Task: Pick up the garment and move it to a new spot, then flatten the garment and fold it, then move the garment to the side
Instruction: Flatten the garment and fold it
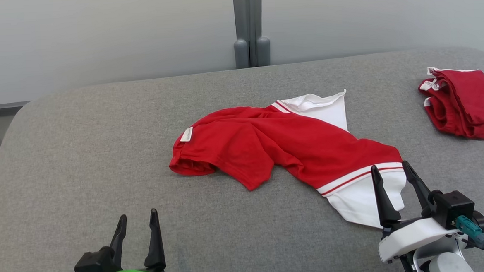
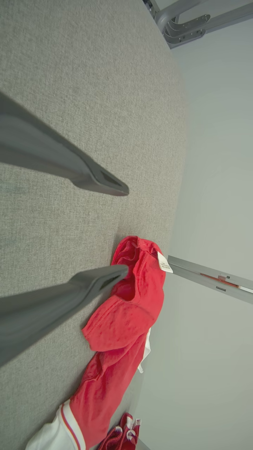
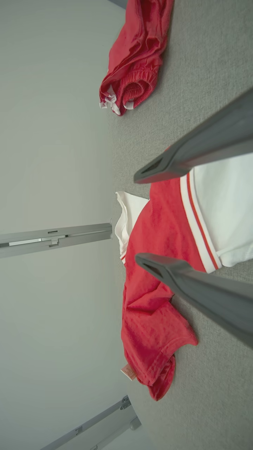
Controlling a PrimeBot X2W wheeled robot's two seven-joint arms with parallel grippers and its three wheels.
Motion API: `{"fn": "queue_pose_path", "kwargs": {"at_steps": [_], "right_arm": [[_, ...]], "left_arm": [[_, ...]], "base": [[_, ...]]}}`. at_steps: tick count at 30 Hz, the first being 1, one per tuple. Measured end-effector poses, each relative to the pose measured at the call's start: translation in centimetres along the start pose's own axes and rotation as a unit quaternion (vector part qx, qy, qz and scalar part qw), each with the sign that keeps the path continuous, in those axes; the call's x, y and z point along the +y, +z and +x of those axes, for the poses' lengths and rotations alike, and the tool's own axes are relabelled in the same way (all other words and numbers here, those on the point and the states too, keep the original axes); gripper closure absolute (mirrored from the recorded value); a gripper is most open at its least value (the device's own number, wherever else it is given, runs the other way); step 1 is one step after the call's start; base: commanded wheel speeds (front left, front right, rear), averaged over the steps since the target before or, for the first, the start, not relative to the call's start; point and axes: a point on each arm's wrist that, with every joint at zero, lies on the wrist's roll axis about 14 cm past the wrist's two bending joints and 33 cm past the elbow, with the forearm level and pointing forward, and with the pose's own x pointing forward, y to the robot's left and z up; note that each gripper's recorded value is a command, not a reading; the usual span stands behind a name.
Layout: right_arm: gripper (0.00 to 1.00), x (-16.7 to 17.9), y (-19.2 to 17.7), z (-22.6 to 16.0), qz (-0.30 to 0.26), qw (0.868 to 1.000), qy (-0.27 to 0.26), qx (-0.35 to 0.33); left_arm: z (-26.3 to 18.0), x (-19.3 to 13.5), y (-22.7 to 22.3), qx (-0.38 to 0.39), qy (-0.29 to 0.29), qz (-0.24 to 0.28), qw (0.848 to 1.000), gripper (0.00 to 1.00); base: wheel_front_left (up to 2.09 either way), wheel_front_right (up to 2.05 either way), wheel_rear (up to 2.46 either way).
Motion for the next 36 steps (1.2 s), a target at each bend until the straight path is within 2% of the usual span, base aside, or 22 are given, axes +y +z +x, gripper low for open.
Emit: {"fn": "queue_pose_path", "kwargs": {"at_steps": [5, 11, 19, 27, 32, 33, 34, 35, 36], "right_arm": [[0.00, -0.4, -0.1, 0.1, 0.000, 1.000, -0.005, 0.001], [0.00, -1.0, 0.0, 0.8, -0.003, 1.000, -0.012, -0.001], [0.00, -2.5, 0.1, 0.8, -0.005, 0.999, -0.034, -0.002], [0.00, -6.2, -0.7, -0.4, -0.004, 0.996, -0.091, 0.012], [0.00, -8.1, -1.3, -1.6, -0.005, 0.992, -0.124, 0.025], [0.00, -8.5, -1.4, -1.9, -0.006, 0.991, -0.130, 0.027], [0.00, -8.8, -1.5, -2.1, -0.007, 0.990, -0.135, 0.029], [0.00, -9.1, -1.6, -2.3, -0.008, 0.989, -0.141, 0.031], [0.00, -9.5, -1.7, -2.6, -0.009, 0.989, -0.146, 0.033]], "left_arm": [[0.1, -1.3, -1.0, 0.014, -0.024, -0.006, 1.000, 0.00], [2.0, -6.8, -2.3, 0.038, -0.121, 0.007, 0.992, 0.00], [4.6, -12.4, -5.3, 0.093, -0.218, 0.030, 0.971, 0.00], [7.2, -14.6, -10.2, 0.173, -0.259, 0.058, 0.949, 0.00], [8.1, -14.9, -13.0, 0.215, -0.259, 0.065, 0.940, 0.00], [8.4, -14.9, -13.3, 0.217, -0.253, 0.064, 0.941, 0.37], [8.6, -14.9, -13.6, 0.219, -0.250, 0.062, 0.941, 0.91], [8.9, -15.0, -13.8, 0.221, -0.249, 0.059, 0.941, 1.00], [9.0, -15.1, -13.9, 0.221, -0.248, 0.057, 0.942, 1.00]], "base": [[0.00, 0.00, 0.00], [0.00, 0.00, 0.00], [0.00, 0.00, 0.00], [0.00, 0.00, 0.00], [0.00, 0.00, 0.00], [0.00, 0.00, 0.00], [0.00, 0.00, 0.00], [0.00, 0.00, 0.00], [0.00, 0.00, 0.00]]}}
